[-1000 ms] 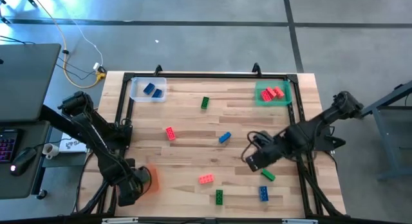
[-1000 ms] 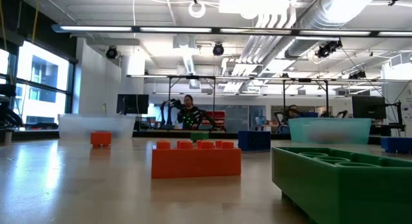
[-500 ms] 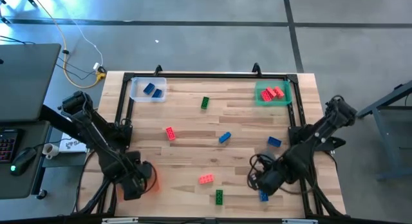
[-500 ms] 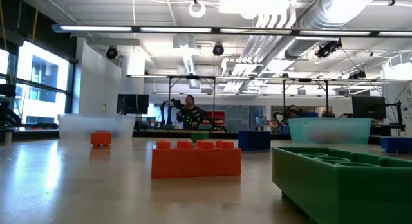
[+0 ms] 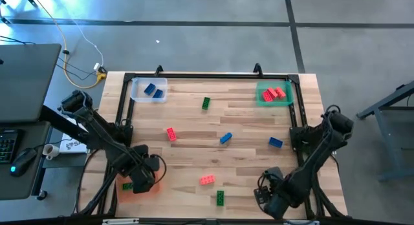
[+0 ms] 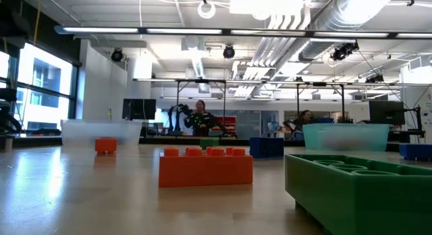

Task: Sort & place blocks by color
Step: Put the blue game piece into the transparent bin

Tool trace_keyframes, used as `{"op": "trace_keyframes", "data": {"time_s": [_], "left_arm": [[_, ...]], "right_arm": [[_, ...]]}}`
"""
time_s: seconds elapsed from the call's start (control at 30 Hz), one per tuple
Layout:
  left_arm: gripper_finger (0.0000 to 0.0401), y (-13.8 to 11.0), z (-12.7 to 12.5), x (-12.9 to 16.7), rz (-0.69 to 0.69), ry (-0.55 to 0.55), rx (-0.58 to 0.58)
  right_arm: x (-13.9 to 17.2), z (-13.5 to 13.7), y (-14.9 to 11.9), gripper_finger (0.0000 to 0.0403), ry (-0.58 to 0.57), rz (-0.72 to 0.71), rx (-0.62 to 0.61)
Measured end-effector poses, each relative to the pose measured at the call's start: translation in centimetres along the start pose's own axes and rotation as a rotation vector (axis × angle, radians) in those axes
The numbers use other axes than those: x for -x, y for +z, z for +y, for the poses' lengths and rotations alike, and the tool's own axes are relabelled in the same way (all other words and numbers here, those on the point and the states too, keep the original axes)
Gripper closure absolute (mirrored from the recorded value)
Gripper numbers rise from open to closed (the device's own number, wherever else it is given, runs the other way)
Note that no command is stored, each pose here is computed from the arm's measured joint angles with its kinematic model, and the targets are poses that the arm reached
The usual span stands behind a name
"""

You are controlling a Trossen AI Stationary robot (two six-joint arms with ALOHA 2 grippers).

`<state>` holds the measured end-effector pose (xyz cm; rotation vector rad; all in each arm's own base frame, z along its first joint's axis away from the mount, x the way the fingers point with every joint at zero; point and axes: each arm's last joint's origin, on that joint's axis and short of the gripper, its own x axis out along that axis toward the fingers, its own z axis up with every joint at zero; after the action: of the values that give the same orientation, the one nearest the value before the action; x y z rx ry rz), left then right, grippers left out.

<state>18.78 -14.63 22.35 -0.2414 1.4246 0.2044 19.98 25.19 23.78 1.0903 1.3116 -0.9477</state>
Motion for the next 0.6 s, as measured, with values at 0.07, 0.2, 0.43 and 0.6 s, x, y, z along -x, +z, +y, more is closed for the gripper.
{"op": "trace_keyframes", "data": {"time_s": [0.07, 0.2, 0.43, 0.6], "left_arm": [[0.0167, 0.5, 0.2, 0.8, -0.053, -0.001, 0.015], [0.0167, 1.5, 0.7, 2.7, -0.167, -0.011, 0.033], [0.0167, 3.2, 1.7, 5.6, -0.317, -0.015, 0.038], [0.0167, 3.9, 2.2, 6.7, -0.353, -0.021, 0.033]], "right_arm": [[-0.7, 0.2, -0.2, 0.0160, -0.018, -0.004, 0.001], [-2.1, 0.7, -0.5, 0.0160, -0.033, -0.018, 0.020], [-4.2, 1.5, -1.1, 0.0159, -0.047, -0.033, 0.019], [-6.1, 1.9, -1.5, 0.0159, -0.069, -0.050, 0.019]]}}
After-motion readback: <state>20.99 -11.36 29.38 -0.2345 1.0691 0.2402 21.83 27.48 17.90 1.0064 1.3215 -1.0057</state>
